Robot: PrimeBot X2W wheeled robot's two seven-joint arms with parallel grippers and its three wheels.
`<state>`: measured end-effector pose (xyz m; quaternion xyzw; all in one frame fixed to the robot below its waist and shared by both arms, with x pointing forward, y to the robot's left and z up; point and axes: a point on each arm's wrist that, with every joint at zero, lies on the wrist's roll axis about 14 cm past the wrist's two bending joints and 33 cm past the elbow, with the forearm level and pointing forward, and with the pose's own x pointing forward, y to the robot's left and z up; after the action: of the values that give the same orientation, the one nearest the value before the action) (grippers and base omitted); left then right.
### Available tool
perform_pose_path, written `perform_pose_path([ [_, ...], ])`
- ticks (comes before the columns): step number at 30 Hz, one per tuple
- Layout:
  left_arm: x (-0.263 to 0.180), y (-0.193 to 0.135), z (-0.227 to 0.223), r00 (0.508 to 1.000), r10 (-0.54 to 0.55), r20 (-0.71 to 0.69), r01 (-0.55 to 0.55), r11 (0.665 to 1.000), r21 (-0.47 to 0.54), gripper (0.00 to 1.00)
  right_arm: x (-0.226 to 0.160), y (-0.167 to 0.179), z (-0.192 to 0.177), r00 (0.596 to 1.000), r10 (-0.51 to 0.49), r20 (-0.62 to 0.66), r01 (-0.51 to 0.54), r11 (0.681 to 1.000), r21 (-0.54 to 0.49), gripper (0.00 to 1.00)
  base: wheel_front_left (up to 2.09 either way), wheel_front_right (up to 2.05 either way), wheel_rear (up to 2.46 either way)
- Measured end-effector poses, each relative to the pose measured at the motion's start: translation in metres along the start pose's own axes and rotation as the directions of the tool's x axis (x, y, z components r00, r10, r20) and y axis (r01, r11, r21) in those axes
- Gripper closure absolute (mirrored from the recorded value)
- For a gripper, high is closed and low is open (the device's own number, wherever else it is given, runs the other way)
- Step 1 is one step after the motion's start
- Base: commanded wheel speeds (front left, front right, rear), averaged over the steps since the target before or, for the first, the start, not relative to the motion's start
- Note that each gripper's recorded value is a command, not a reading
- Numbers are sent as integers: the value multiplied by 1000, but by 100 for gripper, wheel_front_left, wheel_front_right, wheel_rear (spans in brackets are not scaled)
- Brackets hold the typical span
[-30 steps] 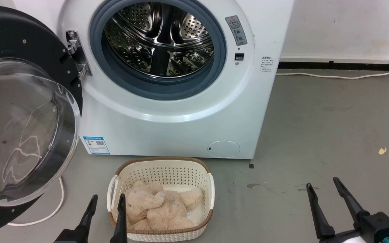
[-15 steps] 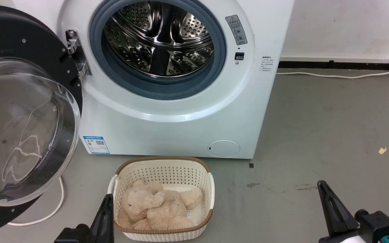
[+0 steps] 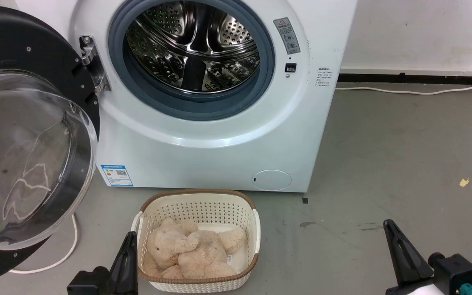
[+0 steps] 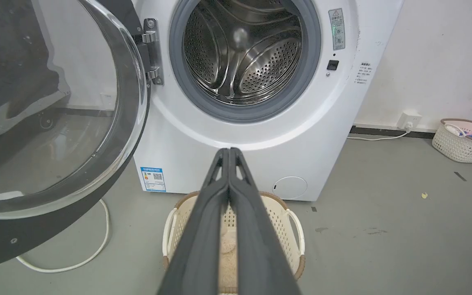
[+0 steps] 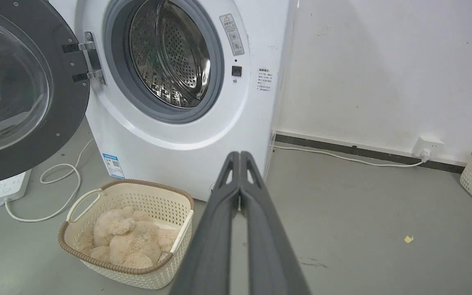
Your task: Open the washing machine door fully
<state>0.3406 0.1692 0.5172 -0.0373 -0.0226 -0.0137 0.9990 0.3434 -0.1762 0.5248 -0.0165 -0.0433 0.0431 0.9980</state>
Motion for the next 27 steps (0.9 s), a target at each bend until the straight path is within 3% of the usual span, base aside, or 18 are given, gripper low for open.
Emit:
perform_pose_path([
  [27, 7, 2, 0, 1000, 2, -18, -2, 999, 32, 100, 8, 3, -1, 1000, 12, -25, -12, 1000, -1, 100, 0, 0, 0],
])
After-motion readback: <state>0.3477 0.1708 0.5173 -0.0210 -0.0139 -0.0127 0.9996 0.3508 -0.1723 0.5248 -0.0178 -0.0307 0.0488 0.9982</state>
